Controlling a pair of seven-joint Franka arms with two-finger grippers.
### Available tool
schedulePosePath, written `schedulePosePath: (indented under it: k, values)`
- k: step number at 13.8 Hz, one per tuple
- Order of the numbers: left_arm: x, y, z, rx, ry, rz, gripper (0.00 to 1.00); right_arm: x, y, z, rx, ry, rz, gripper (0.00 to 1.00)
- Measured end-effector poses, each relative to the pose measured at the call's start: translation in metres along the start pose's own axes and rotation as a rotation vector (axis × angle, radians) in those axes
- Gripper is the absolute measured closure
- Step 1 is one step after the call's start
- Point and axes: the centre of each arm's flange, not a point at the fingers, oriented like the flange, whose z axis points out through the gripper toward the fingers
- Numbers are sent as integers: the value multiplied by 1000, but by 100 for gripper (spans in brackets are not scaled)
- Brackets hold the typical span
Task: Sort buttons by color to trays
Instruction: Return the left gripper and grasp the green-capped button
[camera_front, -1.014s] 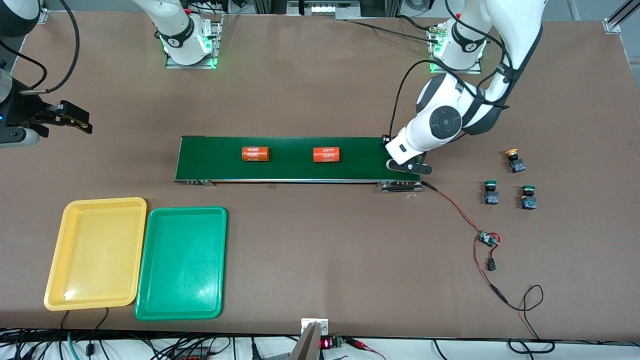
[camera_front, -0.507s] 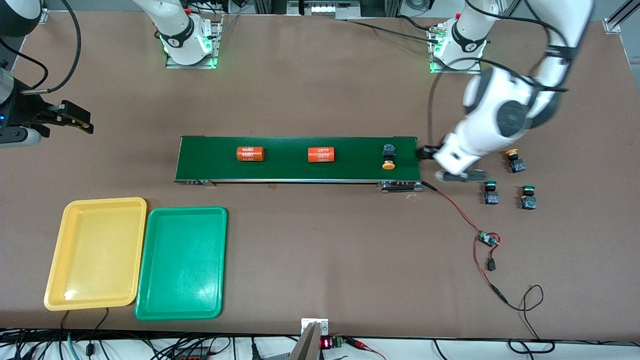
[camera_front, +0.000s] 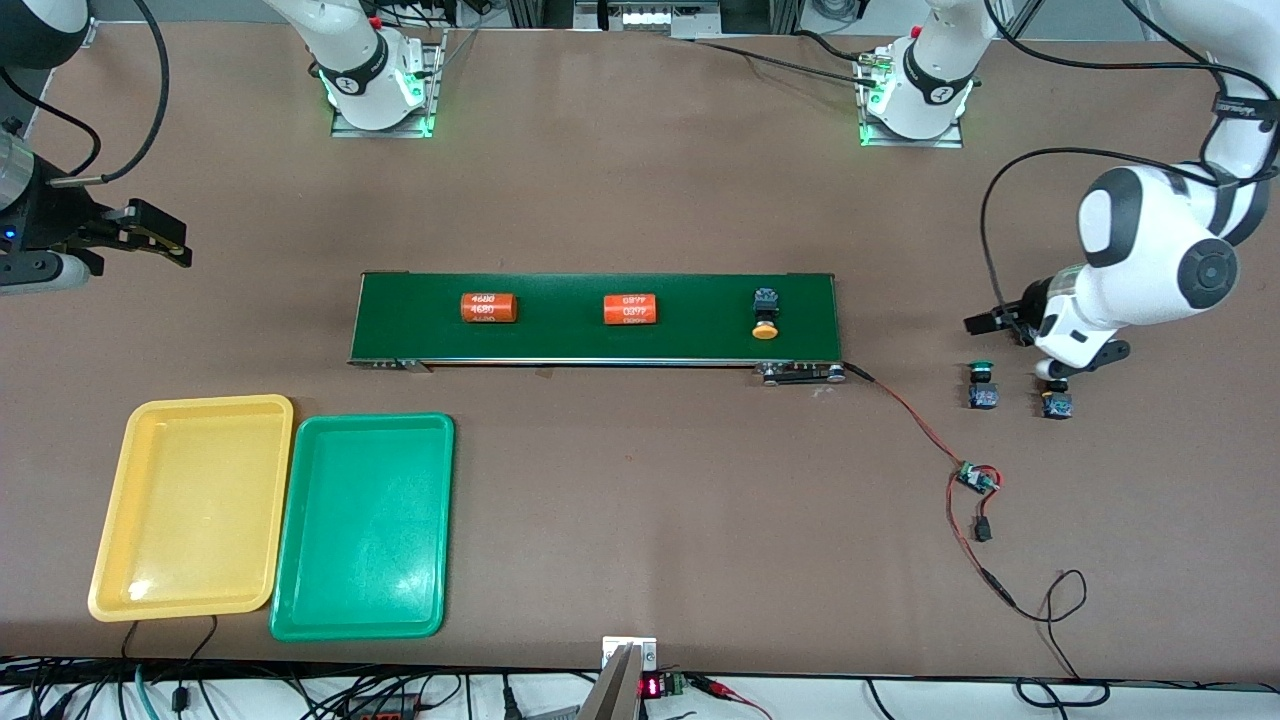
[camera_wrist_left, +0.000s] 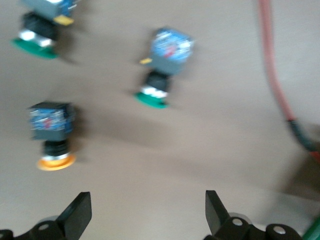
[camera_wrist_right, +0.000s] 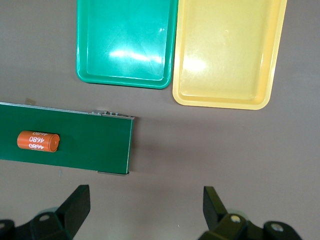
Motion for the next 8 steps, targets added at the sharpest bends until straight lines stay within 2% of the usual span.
schedulePosePath:
  k: [5, 8]
  values:
    - [5, -37, 28, 90, -48, 21, 0, 0, 0, 0, 0, 0, 1, 0]
    - [11, -46, 41, 124, -45, 46, 0, 0, 3, 0, 0, -1, 4, 0]
